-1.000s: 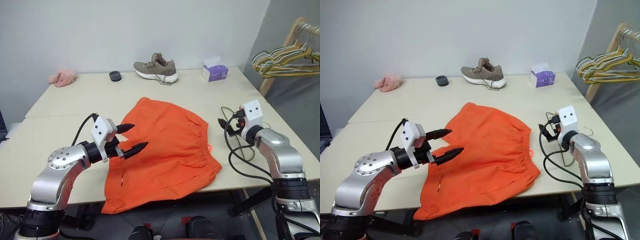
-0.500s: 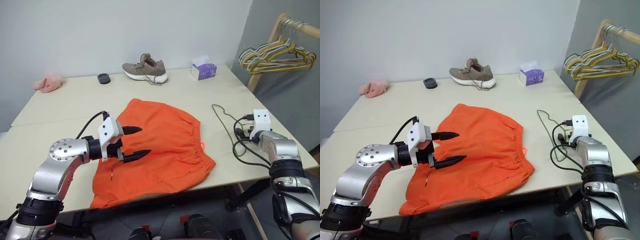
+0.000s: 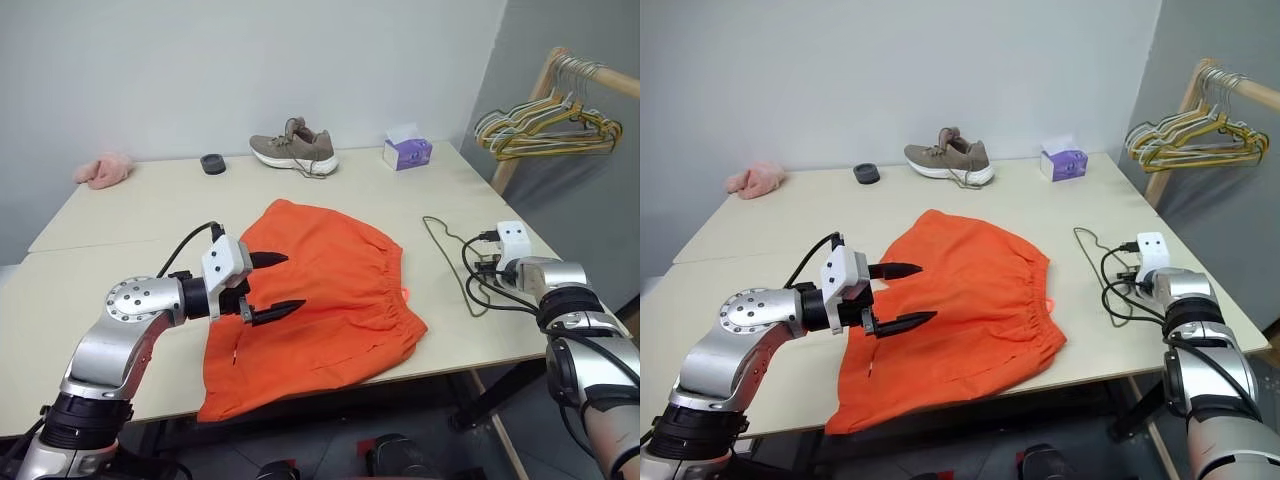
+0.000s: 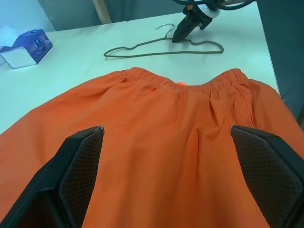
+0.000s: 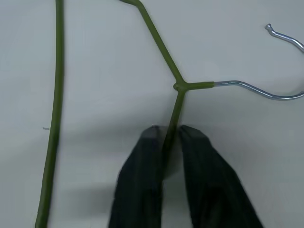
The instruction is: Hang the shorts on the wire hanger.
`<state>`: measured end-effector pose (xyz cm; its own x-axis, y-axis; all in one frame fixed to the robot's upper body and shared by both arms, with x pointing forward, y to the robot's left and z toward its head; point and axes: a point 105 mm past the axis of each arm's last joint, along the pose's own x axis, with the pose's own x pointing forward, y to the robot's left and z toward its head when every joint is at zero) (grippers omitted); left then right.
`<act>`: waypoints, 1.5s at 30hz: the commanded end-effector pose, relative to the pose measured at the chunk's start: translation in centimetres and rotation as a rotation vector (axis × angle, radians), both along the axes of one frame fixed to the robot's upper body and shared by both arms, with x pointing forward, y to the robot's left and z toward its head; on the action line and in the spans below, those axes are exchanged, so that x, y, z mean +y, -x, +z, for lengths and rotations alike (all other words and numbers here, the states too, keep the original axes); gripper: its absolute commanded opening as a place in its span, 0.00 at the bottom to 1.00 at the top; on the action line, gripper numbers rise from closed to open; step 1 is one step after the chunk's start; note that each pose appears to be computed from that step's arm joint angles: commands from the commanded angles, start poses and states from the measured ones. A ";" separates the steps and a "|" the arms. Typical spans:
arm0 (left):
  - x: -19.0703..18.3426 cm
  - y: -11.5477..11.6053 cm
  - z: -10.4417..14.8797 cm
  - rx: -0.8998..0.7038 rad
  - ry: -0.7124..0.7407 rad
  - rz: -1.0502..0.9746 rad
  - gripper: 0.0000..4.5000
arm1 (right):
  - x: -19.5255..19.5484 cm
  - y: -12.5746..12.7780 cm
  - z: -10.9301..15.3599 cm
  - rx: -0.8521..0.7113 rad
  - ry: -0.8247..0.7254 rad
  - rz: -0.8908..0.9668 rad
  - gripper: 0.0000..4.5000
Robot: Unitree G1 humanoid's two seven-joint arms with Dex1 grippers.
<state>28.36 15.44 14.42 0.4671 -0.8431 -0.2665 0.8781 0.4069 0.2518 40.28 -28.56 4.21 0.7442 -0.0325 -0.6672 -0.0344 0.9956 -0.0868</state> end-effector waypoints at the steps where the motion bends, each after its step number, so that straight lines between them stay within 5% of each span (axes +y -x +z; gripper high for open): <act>1: -0.6 0.4 0.6 -0.041 0.002 -0.011 1.00 | -1.5 1.4 -2.0 0.065 0.070 -0.043 0.01; 8: -0.1 0.0 0.2 -0.018 0.031 0.062 1.00 | 0.2 -1.2 1.5 -0.090 0.081 0.049 0.01; 13: 2.0 -2.4 0.3 -0.077 0.019 0.221 1.00 | 2.1 -3.3 7.7 -0.356 0.222 0.232 0.01; 22: 5.3 -5.5 1.9 -0.084 0.077 0.390 1.00 | 9.1 -1.9 14.4 -0.724 0.476 0.648 0.01; 30: 5.3 -4.5 1.2 0.139 0.096 0.274 1.00 | 18.7 3.9 14.8 -0.977 0.621 1.225 0.01; 45: 0.7 -2.9 -2.3 0.302 0.059 0.084 1.00 | 24.6 7.6 16.1 -1.141 0.576 1.429 0.01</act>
